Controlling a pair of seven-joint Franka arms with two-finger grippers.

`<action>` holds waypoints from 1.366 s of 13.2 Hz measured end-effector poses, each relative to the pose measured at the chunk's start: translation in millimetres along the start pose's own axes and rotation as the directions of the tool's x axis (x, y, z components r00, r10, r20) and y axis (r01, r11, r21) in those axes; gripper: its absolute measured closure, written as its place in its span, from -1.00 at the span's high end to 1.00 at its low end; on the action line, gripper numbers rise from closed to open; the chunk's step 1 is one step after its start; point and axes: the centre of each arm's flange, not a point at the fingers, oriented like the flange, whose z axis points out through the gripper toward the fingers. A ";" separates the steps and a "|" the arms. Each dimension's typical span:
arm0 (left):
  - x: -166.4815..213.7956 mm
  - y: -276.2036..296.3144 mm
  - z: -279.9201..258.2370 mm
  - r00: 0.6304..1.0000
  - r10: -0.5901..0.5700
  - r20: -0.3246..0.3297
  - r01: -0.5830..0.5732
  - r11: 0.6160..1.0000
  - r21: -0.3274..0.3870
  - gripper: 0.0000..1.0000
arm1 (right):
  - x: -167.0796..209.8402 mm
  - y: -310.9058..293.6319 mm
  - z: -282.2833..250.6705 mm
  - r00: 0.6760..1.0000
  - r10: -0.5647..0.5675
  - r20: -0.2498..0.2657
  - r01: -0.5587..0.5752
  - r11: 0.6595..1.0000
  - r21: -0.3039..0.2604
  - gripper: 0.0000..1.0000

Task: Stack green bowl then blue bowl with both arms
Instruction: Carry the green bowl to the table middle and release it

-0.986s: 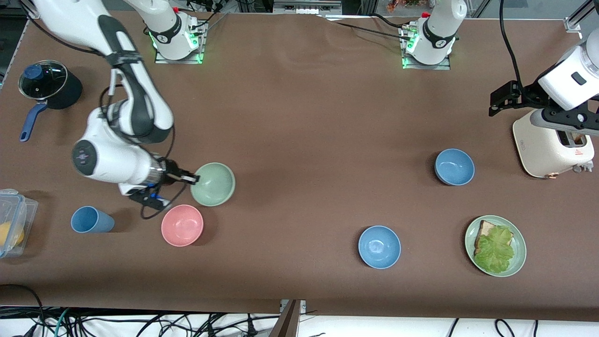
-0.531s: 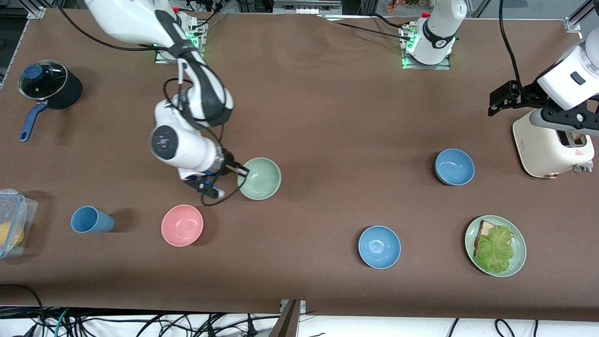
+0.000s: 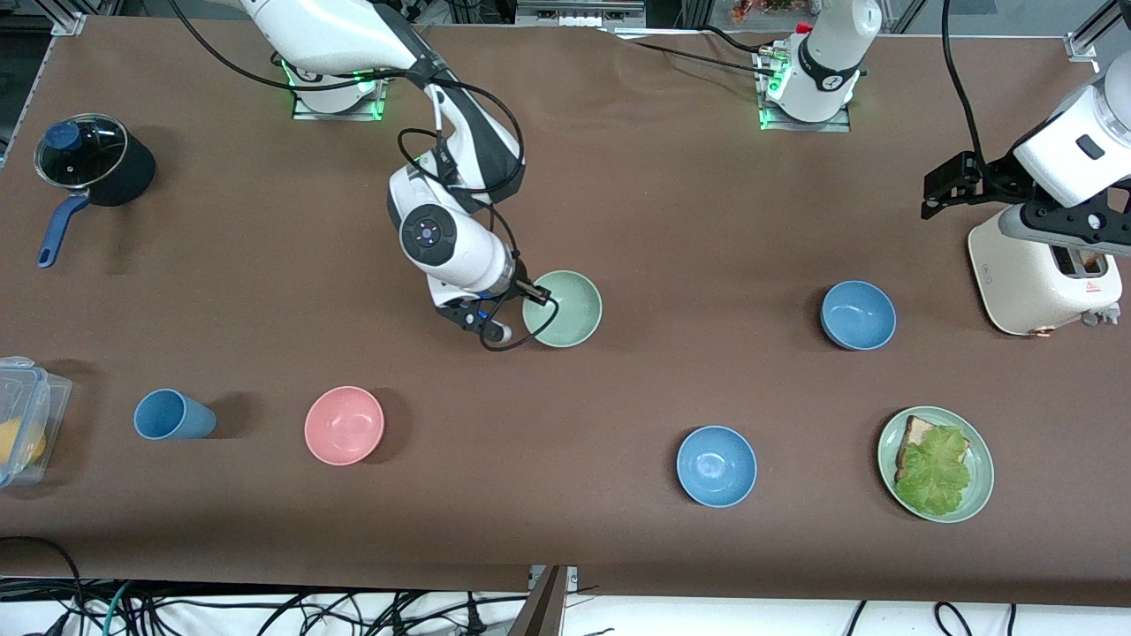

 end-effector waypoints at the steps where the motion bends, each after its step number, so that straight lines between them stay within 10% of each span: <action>1: 0.0 0.7 -0.1 1.000 0.001 0.000 -0.001 1.000 0.000 1.00 | -7.0 -3.4 8.0 1.000 -0.011 0.004 0.012 1.000 -0.007 -0.92; 18: 12.7 -36.2 21.8 0.998 -0.060 0.023 0.060 0.998 -0.011 1.00 | -72.1 -29.1 69.7 0.952 -0.306 0.012 0.306 0.948 -0.081 -0.87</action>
